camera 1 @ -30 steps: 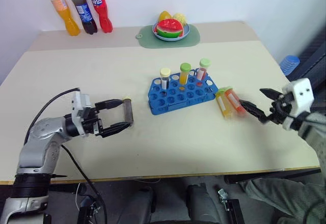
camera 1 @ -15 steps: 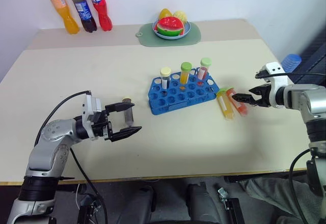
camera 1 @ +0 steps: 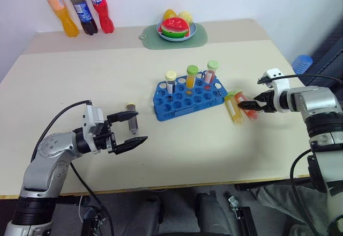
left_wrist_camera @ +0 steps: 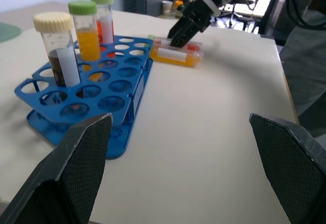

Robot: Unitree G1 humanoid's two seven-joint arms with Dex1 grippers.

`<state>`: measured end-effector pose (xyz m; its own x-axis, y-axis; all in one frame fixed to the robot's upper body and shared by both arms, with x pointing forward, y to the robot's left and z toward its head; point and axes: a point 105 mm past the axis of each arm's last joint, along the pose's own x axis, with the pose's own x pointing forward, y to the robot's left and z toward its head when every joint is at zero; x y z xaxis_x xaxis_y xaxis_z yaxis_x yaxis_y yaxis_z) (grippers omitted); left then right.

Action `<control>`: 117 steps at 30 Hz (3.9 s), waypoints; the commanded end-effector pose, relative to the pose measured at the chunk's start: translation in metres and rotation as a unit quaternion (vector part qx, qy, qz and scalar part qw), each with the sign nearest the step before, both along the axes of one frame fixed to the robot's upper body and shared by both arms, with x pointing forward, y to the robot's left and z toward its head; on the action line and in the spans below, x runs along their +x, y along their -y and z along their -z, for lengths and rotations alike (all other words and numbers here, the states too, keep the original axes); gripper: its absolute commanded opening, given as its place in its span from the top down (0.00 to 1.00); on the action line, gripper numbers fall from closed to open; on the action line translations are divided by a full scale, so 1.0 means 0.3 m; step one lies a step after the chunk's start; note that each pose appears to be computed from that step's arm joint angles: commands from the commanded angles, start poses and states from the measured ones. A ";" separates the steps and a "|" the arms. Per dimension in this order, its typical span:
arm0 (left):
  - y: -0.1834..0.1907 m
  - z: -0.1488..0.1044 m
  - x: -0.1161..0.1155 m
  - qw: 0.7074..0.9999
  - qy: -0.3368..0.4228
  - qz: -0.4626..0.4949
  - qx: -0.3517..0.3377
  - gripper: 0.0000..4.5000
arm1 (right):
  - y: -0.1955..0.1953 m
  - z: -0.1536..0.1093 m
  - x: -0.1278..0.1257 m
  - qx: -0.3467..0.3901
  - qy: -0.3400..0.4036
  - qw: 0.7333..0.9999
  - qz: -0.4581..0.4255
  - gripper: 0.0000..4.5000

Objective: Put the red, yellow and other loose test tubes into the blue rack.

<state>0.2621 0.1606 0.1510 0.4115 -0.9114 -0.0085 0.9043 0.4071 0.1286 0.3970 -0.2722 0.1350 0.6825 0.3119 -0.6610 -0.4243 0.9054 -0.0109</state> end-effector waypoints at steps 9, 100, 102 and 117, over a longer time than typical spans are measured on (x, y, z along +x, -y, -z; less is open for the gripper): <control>0.016 -0.021 -0.012 1.000 0.012 0.007 0.006 0.00 | 0.009 -0.026 0.025 -0.028 0.004 1.000 -0.009 0.82; 0.099 -0.037 0.020 0.999 0.014 0.033 -0.032 0.00 | -0.404 -0.049 -0.030 0.126 0.463 0.877 -0.031 0.01; 0.099 -0.037 0.019 0.999 0.014 0.033 -0.032 0.00 | -0.405 -0.052 -0.041 0.122 0.449 0.884 -0.045 0.01; 0.107 -0.034 0.018 0.999 0.011 0.037 -0.033 0.00 | -0.397 -0.130 -0.040 0.113 0.364 0.918 -0.114 0.01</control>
